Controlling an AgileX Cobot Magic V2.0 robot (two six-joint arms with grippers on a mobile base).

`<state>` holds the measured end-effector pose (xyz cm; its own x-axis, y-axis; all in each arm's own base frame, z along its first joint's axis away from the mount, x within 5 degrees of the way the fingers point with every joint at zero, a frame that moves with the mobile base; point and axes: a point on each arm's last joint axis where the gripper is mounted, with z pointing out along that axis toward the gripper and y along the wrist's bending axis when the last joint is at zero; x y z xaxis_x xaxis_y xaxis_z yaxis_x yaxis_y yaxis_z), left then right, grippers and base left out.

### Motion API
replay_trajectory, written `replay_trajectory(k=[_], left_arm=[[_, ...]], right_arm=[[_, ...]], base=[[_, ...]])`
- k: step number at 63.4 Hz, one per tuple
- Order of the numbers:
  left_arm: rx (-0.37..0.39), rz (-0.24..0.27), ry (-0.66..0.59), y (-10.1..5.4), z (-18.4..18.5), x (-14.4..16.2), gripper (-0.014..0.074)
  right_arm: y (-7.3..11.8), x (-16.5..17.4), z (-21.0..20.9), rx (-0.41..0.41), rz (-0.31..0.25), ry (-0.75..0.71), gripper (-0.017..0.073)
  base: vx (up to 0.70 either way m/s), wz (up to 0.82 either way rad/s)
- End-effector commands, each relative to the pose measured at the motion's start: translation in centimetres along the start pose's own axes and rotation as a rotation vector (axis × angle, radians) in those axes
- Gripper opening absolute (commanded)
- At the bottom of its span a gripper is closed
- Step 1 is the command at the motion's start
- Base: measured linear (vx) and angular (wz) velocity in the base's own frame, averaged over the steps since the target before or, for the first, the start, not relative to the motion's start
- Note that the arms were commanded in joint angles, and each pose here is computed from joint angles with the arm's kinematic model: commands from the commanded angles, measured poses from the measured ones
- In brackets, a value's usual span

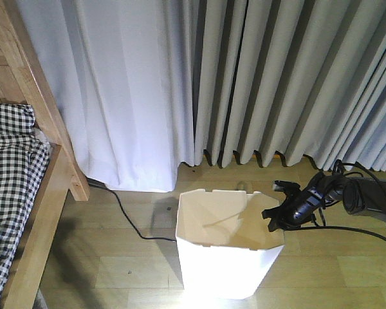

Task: Move trash bin to bedside with robot
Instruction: 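Open the right gripper and lift it off the bin rim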

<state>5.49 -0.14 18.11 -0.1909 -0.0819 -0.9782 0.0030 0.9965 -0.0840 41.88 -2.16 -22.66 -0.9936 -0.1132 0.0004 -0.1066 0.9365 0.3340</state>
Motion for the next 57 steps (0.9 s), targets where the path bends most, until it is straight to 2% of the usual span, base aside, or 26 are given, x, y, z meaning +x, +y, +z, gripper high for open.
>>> replay_trajectory(k=[1, 20, 40, 46, 53, 57], left_arm=[[0.010, -0.009, -0.064, -0.02, 0.05, -0.08, -0.0006], [0.010, -0.009, -0.064, -0.02, 0.05, -0.08, -0.0006], [0.010, -0.009, -0.064, -0.02, 0.05, -0.08, -0.0006], [0.010, -0.009, -0.064, -0.02, 0.05, -0.08, -0.0006], [0.010, -0.009, -0.064, -0.02, 0.05, -0.08, -0.0006], [0.010, -0.009, -0.064, -0.02, 0.05, -0.08, -0.0006]], right_arm=[[0.47, -2.16, -2.74, 0.000, -0.008, -0.052, 0.0262], [0.44, -2.13, -2.73, 0.003, -0.013, -0.048, 0.0285], [0.35, -2.22, -2.74, 0.013, -0.018, -0.059, 0.0497], [0.30, -2.18, -2.80, 0.001, -0.004, -0.059, 0.0500], [0.33, -2.05, -2.79, -0.002, -0.013, -0.044, 0.0500], [0.51, -2.09, -2.79, -0.023, 0.014, -0.049, 0.0500]], base=[[0.00, 0.00], [0.00, 0.00], [0.00, 0.00], [0.00, 0.00], [0.00, 0.00], [0.00, 0.00]])
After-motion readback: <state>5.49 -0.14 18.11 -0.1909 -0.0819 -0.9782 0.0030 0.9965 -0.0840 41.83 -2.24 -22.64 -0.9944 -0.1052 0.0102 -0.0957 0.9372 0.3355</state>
